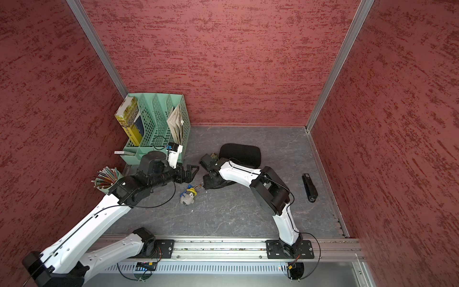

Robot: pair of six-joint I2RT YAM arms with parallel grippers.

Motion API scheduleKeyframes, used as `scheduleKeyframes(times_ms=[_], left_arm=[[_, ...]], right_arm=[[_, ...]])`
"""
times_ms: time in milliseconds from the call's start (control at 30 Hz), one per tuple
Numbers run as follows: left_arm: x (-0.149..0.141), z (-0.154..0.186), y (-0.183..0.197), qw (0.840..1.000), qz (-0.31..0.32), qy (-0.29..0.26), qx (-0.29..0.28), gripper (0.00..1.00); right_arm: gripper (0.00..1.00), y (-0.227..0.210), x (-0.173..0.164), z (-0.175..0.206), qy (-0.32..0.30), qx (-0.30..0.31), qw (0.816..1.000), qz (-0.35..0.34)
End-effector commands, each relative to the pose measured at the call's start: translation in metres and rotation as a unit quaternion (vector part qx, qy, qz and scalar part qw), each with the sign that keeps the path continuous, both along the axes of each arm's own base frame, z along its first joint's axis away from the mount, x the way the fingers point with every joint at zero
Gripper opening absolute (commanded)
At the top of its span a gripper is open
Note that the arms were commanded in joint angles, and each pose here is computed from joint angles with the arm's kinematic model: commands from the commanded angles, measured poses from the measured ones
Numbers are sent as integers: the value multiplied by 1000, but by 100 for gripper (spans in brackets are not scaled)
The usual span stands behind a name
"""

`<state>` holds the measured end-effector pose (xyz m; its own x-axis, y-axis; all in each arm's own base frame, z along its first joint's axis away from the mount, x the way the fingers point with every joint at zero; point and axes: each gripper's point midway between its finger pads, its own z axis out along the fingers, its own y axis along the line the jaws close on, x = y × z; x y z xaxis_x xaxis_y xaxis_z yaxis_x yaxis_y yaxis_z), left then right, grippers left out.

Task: Remove the decoration from the bag
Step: Pick up the bag from the center of the board.

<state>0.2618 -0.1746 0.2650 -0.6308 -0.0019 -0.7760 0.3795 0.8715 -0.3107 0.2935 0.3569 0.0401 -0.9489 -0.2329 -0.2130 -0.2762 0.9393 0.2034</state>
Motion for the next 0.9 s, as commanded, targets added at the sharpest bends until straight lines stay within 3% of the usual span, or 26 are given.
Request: scheduleKeyframes(times_ms=[0, 200, 433, 567, 633, 767, 867], left_arm=[[-3, 13, -5, 1000, -20, -10, -2, 100], [-2, 19, -5, 999, -27, -21, 5, 100], [2, 19, -9, 999, -35, -21, 10, 100], [3, 19, -10, 999, -37, -22, 8, 100], [3, 20, -11, 999, -38, -26, 8, 100], [2, 27, -5, 999, -27, -43, 3, 100], [2, 30, 0, 998, -15, -55, -7, 100]], right_arm=[[70, -7, -2, -7, 2, -40, 999, 3], [63, -9, -4, -13, 14, -51, 999, 1], [61, -5, -10, -16, 25, -46, 999, 13], [53, -2, -12, -17, 28, -45, 998, 19], [40, 3, -15, -14, 35, -32, 998, 27], [0, 2, -15, 4, 26, -23, 999, 32], [0, 3, -13, 33, 1, -6, 999, 38]])
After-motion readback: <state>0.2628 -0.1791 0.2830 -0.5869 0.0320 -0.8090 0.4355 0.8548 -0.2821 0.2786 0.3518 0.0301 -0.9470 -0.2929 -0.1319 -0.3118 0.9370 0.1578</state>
